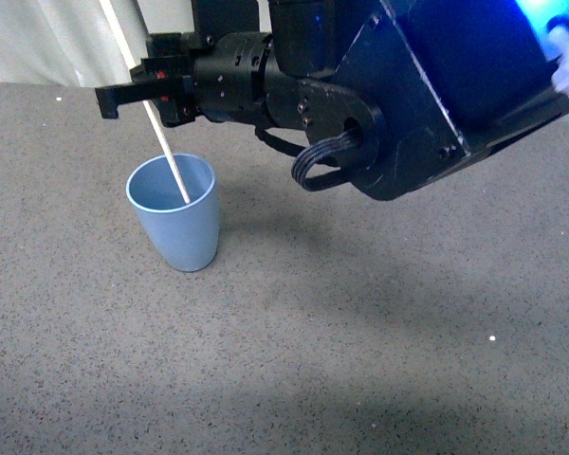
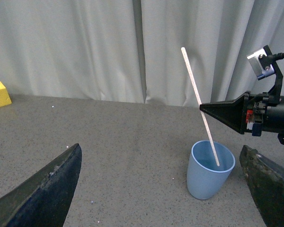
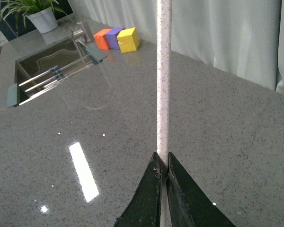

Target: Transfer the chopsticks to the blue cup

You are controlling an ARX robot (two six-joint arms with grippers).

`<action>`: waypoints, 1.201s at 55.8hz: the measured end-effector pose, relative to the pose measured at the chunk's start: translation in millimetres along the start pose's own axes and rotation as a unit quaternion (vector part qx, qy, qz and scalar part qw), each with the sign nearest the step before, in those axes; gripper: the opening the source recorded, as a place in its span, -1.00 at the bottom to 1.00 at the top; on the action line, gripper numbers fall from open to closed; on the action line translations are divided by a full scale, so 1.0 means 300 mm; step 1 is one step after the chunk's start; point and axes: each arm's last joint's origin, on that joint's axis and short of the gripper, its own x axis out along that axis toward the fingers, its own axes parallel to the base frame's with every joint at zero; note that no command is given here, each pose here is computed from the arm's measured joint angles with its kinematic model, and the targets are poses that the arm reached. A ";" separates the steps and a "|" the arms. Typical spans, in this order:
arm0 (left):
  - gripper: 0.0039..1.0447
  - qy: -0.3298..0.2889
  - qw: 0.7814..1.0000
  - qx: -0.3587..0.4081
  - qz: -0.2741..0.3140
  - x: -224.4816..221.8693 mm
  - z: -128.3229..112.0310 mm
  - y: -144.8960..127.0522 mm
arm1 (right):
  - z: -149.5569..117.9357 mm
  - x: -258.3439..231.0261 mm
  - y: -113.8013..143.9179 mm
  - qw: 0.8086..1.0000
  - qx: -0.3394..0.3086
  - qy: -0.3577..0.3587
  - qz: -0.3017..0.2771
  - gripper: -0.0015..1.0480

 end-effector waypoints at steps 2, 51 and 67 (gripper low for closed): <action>0.88 0.000 1.000 0.000 0.000 0.000 0.000 0.000 | -0.009 0.000 -0.002 1.000 0.001 -0.003 0.000 -0.98; 0.88 0.000 1.000 0.000 0.000 0.000 0.000 0.000 | -0.025 -0.300 -0.020 0.986 0.024 -0.042 -0.157 0.71; 0.88 0.000 1.000 0.000 0.000 0.000 0.000 0.000 | -0.053 -0.648 -0.051 0.946 0.076 -0.016 -0.316 0.82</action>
